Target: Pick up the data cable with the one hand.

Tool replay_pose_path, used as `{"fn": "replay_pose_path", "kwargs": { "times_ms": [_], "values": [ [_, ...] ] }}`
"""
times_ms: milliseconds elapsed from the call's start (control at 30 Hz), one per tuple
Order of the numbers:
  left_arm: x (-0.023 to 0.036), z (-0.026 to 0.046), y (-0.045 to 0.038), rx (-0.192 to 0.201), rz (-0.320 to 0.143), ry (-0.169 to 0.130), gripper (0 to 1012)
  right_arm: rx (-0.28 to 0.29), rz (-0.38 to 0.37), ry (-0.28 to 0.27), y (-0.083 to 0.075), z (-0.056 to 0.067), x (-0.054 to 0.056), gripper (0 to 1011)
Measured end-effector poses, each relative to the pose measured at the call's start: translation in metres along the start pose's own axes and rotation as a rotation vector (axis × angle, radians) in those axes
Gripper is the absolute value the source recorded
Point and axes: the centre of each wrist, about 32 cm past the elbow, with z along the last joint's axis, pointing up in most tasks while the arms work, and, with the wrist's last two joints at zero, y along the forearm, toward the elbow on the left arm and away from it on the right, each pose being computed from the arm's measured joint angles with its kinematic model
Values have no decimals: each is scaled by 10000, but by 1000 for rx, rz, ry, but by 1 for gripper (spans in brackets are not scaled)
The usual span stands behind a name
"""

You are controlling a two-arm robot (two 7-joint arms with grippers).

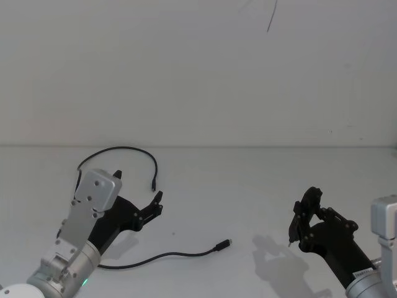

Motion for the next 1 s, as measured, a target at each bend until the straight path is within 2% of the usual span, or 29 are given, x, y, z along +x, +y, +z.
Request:
{"fn": "replay_pose_path", "kwargs": {
  "times_ms": [1000],
  "values": [
    [-3,-1,0,1,-1,0,1001,0,0,0,0,0,0,263]
  ]
}}
